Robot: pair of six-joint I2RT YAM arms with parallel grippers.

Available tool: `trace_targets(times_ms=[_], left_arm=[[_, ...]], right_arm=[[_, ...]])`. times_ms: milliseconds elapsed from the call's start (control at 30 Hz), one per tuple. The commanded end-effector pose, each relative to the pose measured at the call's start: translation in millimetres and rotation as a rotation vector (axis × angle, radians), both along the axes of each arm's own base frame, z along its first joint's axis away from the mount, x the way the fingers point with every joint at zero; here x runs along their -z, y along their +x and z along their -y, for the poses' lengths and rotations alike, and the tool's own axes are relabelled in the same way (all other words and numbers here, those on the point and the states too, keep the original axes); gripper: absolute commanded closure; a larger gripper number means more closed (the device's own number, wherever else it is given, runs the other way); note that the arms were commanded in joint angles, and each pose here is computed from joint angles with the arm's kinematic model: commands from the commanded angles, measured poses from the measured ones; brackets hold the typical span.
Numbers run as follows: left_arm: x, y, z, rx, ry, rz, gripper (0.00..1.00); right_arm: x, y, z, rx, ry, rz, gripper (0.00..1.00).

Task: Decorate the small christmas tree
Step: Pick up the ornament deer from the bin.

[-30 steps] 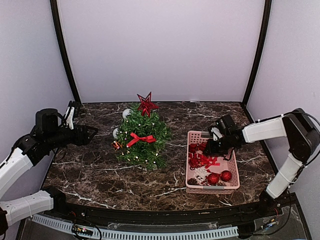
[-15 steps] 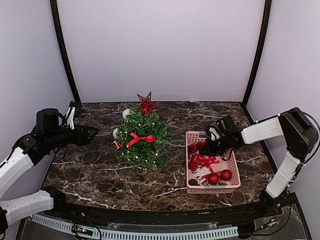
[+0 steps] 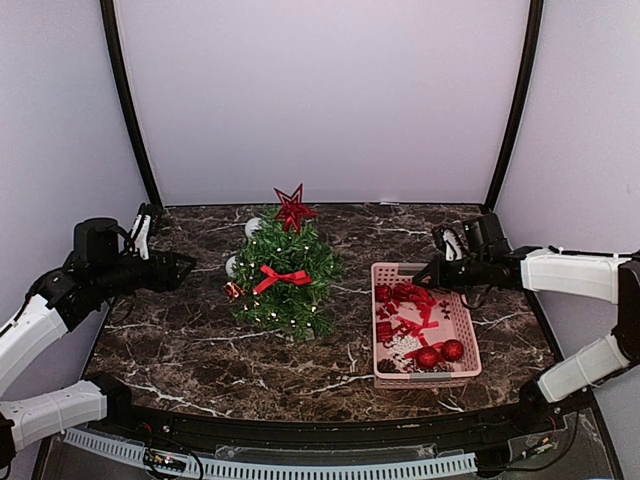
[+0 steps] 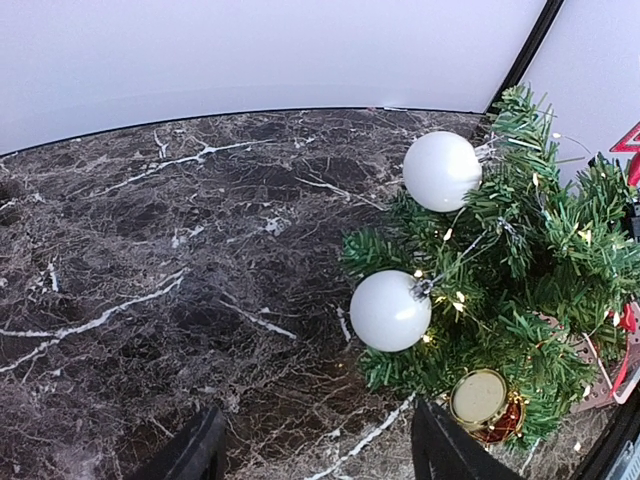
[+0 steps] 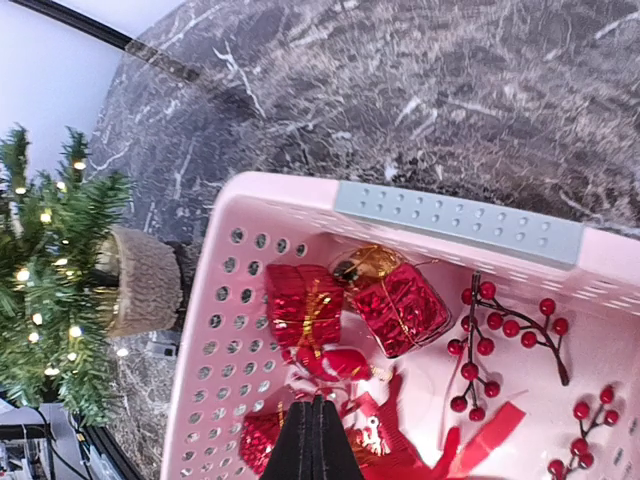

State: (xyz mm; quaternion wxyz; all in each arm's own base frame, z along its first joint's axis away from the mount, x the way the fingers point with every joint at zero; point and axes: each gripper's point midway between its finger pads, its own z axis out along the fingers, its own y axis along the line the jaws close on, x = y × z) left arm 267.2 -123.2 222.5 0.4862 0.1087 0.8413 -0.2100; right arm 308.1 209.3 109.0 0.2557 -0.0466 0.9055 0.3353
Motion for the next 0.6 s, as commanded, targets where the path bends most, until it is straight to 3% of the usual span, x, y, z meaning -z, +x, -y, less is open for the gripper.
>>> trace_targets(times_ms=[0,367,567], left_arm=[[1,2,-4,-0.017,0.017,0.024,0.34],[0,2,-5,-0.020,0.017,0.027,0.35],[-2,1,-2,-0.005,0.006,0.032,0.35]], right_arm=[[-8,-12,16,0.033,-0.044,0.008,1.00],[-51,-26,40,0.120,-0.058,0.116,1.00],[-45,-33,42,0.130,-0.047,0.105,1.00]])
